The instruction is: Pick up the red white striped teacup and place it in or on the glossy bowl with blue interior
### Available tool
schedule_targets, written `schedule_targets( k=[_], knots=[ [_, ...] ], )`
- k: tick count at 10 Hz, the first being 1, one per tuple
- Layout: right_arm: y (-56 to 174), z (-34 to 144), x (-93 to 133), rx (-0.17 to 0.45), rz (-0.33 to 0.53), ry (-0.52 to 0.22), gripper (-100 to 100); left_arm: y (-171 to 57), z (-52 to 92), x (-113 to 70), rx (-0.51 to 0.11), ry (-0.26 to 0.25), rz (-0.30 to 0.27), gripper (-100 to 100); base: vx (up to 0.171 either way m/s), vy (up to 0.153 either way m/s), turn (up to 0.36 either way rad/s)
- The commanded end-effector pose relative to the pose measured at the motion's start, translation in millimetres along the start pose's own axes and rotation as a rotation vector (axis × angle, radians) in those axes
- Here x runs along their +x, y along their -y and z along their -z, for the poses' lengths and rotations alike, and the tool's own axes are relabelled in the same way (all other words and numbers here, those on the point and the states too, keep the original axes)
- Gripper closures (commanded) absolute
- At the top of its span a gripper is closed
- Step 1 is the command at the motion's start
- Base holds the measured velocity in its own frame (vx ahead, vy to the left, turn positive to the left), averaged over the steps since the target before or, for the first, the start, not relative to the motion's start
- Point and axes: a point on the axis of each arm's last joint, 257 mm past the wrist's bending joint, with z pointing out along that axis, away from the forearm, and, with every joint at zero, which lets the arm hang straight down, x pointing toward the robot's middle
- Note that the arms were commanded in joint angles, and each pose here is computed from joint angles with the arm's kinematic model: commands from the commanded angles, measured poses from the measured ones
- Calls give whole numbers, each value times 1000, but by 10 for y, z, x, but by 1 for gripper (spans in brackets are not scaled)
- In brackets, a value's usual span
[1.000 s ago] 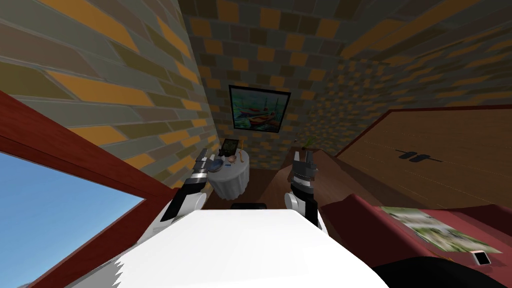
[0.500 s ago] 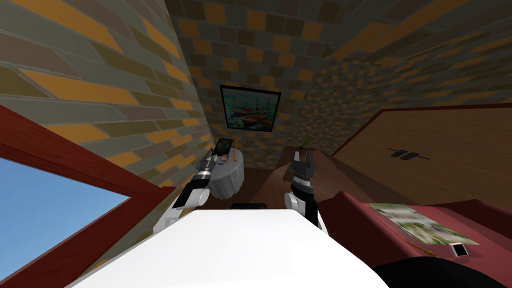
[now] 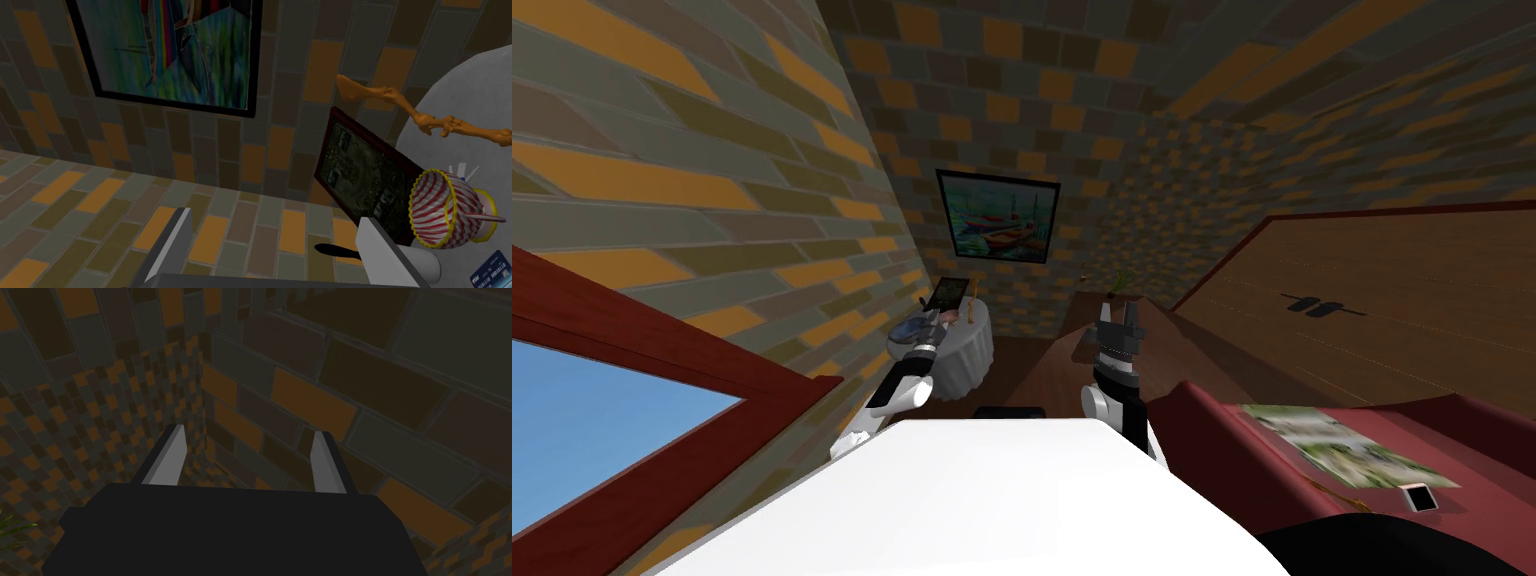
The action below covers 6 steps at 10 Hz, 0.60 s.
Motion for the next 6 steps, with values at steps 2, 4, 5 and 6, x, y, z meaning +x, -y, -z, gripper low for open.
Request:
schedule_targets(
  k=[2,4,5,6],
  knots=[
    [0,0,0,0,0,0,0,-189,-29,-78,-48,13,11,-100,33,-59,-6],
    [0,0,0,0,0,0,0,-518,-12,-214,-131,37,25,-100,69,-69,-9],
    [0,0,0,0,0,0,0,-666,7,-292,-170,50,31,-100,119,-99,0],
    [0,1,0,0,0,0,0,-818,37,-381,-211,66,36,-100,129,-84,2]
  ],
)
